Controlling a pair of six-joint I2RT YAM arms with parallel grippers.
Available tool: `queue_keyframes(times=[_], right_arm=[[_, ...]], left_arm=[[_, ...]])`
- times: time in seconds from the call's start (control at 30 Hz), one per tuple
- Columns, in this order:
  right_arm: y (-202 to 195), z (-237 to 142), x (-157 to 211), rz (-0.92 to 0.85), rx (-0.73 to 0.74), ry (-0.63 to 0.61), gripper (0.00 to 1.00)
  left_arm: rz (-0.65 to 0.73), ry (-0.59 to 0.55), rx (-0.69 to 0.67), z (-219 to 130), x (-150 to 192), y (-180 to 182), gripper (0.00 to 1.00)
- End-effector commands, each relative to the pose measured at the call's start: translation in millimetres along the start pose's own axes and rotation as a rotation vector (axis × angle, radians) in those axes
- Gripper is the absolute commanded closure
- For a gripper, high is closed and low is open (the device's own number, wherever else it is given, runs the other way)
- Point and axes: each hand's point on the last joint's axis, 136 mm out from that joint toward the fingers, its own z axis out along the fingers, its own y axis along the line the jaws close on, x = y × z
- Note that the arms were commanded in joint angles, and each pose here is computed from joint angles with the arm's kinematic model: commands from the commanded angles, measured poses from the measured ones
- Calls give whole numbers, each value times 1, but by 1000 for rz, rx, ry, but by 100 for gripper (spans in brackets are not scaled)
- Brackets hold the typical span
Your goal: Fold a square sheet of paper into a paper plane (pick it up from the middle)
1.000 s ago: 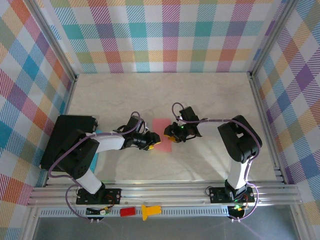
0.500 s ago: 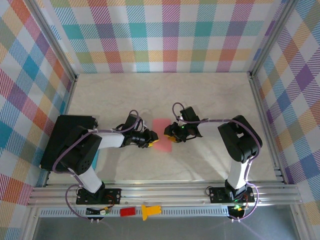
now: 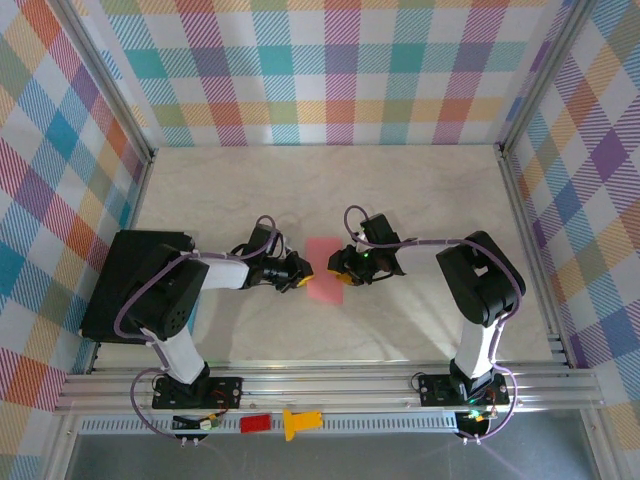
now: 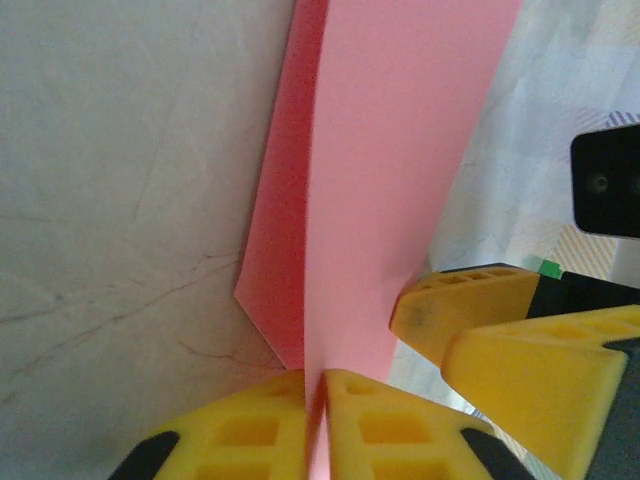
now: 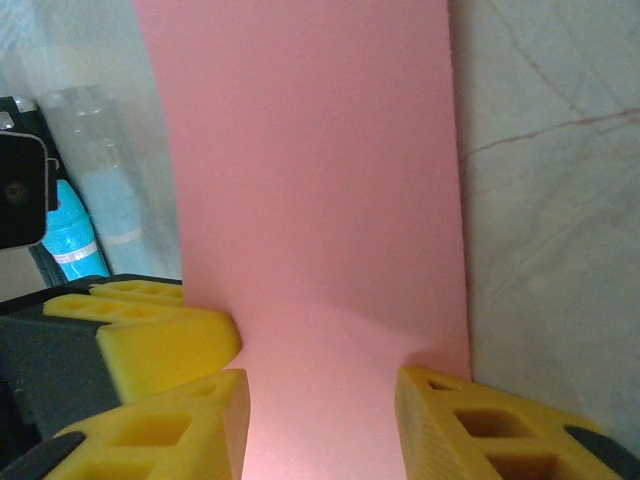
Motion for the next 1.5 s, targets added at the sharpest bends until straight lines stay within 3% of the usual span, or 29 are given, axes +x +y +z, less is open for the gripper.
queue_keyframes(times=[0.0, 0.1, 0.27, 0.47, 0.67, 1.03, 1.27, 1.47], right_arm=[[-11, 0, 2, -38, 35, -15, 56], [7, -11, -4, -127, -1, -56, 50], [34, -44, -19, -340, 10, -198, 29], [41, -72, -24, -580, 66, -325, 19], [41, -80, -14, -856, 165, -377, 19], [54, -42, 30, -1214, 172, -262, 20], [53, -12, 53, -1340, 179, -175, 25], [46, -1, 46, -1363, 234, -189, 33]], left_arm=[[23, -5, 43, -2, -7, -12, 93], [13, -12, 48, -4, -7, -15, 100], [-21, -29, 60, -11, -9, -21, 100], [-114, -36, 47, -12, -7, -22, 100], [-192, -38, 44, -12, -7, -24, 100], [-217, -36, 31, -11, -8, -25, 100], [-217, -31, 26, -9, -6, -24, 100], [-219, -25, 25, -8, -5, -23, 100]])
